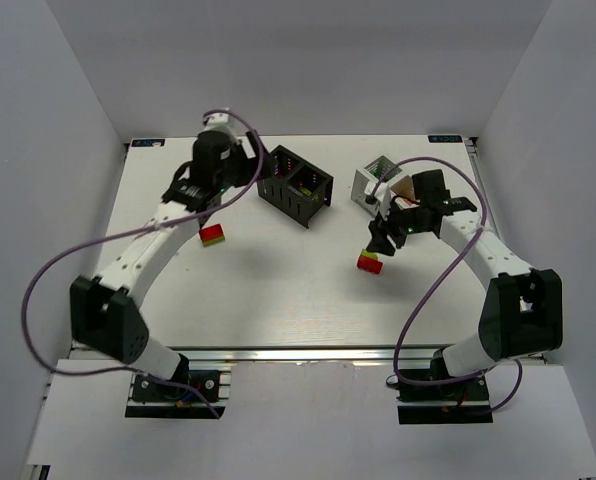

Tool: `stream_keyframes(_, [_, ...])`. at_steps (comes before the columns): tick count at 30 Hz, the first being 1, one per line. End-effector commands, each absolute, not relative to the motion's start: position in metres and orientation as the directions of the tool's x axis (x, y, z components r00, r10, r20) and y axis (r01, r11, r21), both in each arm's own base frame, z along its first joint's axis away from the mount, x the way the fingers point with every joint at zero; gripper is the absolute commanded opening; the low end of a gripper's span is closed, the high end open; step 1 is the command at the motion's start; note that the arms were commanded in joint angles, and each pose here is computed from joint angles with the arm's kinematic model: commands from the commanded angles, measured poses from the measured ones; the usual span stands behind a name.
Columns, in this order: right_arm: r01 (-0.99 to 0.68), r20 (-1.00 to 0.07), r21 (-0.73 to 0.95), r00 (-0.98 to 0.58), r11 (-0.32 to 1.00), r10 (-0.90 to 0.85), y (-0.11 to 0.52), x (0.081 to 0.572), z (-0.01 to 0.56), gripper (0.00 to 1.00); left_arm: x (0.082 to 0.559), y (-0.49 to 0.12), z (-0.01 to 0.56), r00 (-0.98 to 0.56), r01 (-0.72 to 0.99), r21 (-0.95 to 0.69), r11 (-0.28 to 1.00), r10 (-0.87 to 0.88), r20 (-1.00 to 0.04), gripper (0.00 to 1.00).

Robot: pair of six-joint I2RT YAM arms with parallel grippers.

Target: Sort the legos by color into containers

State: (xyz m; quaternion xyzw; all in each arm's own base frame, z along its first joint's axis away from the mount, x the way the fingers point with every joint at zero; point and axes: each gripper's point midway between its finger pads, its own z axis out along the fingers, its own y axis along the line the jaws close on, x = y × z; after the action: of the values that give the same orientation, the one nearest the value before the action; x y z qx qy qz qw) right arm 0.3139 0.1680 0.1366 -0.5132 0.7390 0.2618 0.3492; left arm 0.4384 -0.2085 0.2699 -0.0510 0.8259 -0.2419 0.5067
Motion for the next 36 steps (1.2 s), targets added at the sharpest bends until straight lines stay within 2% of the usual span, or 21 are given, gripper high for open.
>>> stream_keyframes(1, [-0.959,-0.709,0.007,-0.204,0.282,-0.675,0.147,0.289,0.119,0.6,0.411,-0.171,0.301,-0.383,0.096,-0.485,0.869,-0.417,-0.824,0.97])
stream_keyframes(4, [-0.967,-0.676,-0.022,-0.173,0.255,-0.716,0.139,0.281,0.101,0.66,0.393,-0.152,0.284,-0.401,0.05,-0.49,0.87,-0.432,-0.808,0.98])
stream_keyframes(14, [-0.958,-0.625,-0.052,-0.189,0.282,-0.757,0.13,0.287,0.068,0.68,0.338,-0.107,0.253,-0.423,-0.077,-0.531,0.844,-0.51,-0.749,0.98])
stream_keyframes(18, [-0.946,-0.627,-0.08,-0.197,0.314,-0.753,0.133,0.301,0.06,0.66,0.326,-0.099,0.249,-0.411,-0.098,-0.544,0.833,-0.532,-0.74,0.98])
stream_keyframes(26, [-0.942,-0.617,-0.062,-0.225,0.331,-0.754,0.144,0.298,0.039,0.6,0.309,-0.091,0.242,-0.407,-0.127,-0.545,0.829,-0.545,-0.734,0.98])
stream_keyframes(29, [-0.937,-0.606,-0.046,-0.249,0.345,-0.756,0.146,0.296,0.029,0.55,0.306,-0.09,0.239,-0.41,-0.136,-0.552,0.823,-0.554,-0.725,0.98])
stream_keyframes(32, [-0.935,-0.604,-0.048,-0.254,0.352,-0.755,0.145,0.297,0.023,0.46,0.304,-0.092,0.238,-0.408,-0.135,-0.568,0.812,-0.568,-0.715,0.98])
stream_keyframes(35, [-0.938,-0.615,-0.058,-0.235,0.341,-0.753,0.146,0.296,0.022,0.27,0.304,-0.095,0.235,-0.41,-0.129,-0.591,0.797,-0.585,-0.7,0.98])
stream_keyframes(36, [-0.941,-0.621,-0.059,-0.227,0.334,-0.75,0.147,0.295,0.022,0.15,0.303,-0.1,0.234,-0.424,-0.111,-0.603,0.79,-0.586,-0.69,0.98])
